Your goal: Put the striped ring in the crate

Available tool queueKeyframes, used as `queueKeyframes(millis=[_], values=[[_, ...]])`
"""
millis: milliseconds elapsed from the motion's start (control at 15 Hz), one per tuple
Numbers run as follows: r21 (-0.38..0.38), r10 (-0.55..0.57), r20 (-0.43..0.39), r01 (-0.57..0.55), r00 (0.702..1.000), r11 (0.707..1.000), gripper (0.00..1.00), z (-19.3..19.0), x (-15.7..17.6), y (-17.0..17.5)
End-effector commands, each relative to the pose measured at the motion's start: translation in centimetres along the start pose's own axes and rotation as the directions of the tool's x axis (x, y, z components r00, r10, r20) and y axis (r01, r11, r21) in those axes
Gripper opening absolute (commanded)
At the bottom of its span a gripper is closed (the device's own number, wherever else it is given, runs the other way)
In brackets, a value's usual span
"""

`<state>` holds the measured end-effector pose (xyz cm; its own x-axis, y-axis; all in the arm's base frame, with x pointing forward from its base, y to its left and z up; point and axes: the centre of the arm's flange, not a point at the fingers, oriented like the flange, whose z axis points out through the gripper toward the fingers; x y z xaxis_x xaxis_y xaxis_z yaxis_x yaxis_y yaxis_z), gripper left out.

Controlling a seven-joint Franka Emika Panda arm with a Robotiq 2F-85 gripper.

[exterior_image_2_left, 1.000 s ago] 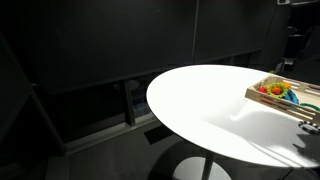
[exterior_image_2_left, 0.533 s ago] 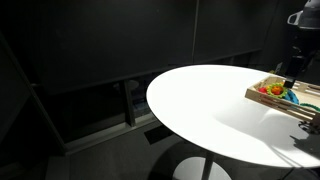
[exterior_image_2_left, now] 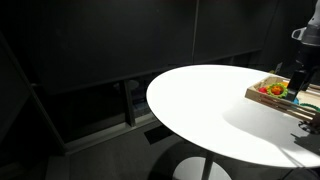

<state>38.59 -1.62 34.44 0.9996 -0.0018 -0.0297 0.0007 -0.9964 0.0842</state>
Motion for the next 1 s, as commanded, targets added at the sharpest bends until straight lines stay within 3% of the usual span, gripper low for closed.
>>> queueKeyframes(millis=[0,267,933], values=[[0.002,0.002,0.000,-0.002,1.000,1.000,1.00,0.0,0.0,0.0],[0.003,0.004,0.000,-0.004,1.000,1.000,1.00,0.0,0.0,0.0],[0.024,0.074,0.096,-0.076,0.993,0.997,1.00,3.4,-0.9,1.9]])
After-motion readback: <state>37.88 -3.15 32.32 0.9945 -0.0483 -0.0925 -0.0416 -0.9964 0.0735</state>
